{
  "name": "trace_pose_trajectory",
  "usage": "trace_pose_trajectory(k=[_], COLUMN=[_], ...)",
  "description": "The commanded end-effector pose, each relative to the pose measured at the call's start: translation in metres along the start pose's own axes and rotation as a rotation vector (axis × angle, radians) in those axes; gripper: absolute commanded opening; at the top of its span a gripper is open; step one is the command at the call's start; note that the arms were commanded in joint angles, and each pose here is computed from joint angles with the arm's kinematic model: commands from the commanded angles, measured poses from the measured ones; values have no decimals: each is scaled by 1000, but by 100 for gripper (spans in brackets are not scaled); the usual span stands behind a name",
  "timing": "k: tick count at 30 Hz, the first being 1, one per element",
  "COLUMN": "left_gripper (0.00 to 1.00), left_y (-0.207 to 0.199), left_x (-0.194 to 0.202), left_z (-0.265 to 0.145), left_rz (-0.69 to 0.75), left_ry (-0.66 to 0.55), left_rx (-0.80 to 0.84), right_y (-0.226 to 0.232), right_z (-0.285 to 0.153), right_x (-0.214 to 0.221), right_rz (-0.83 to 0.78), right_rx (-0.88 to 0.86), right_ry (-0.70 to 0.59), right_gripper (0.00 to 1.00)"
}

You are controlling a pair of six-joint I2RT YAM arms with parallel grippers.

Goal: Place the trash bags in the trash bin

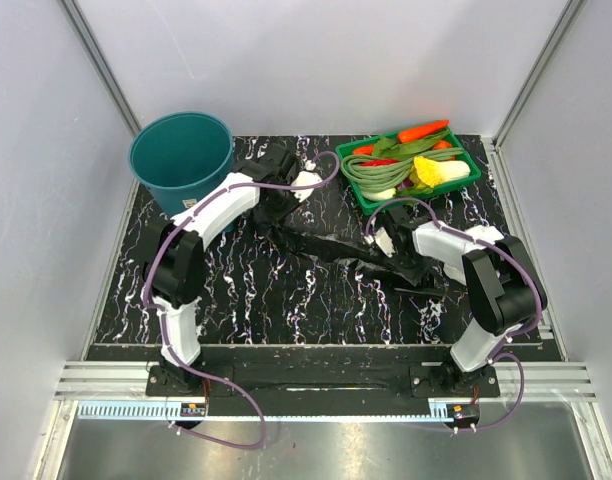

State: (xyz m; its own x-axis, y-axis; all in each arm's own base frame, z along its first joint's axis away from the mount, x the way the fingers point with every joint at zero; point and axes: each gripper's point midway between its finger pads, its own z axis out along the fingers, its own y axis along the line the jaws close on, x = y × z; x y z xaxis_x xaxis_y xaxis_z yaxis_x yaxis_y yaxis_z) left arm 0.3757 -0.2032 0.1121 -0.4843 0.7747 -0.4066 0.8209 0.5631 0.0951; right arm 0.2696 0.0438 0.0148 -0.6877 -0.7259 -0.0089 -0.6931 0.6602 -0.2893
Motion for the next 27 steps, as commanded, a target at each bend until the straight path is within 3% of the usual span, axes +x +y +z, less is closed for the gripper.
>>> trace_pose_trajectory(k=[1, 13, 27], left_gripper=[0, 0, 0], left_y=[22, 51, 89], left_x=[-28, -53, -45], left_z=[6, 28, 29], left_rz=[31, -23, -104], left_ry=[-64, -124, -111], left_rx=[-75, -169, -337], right_y=[1, 4, 0], right_z=[-9, -46, -68], right_x=[-7, -47, -72], right_rz=[-44, 13, 217], right_rx=[-49, -171, -345], right_ry=[-12, -149, -264], right_gripper=[45, 52, 53])
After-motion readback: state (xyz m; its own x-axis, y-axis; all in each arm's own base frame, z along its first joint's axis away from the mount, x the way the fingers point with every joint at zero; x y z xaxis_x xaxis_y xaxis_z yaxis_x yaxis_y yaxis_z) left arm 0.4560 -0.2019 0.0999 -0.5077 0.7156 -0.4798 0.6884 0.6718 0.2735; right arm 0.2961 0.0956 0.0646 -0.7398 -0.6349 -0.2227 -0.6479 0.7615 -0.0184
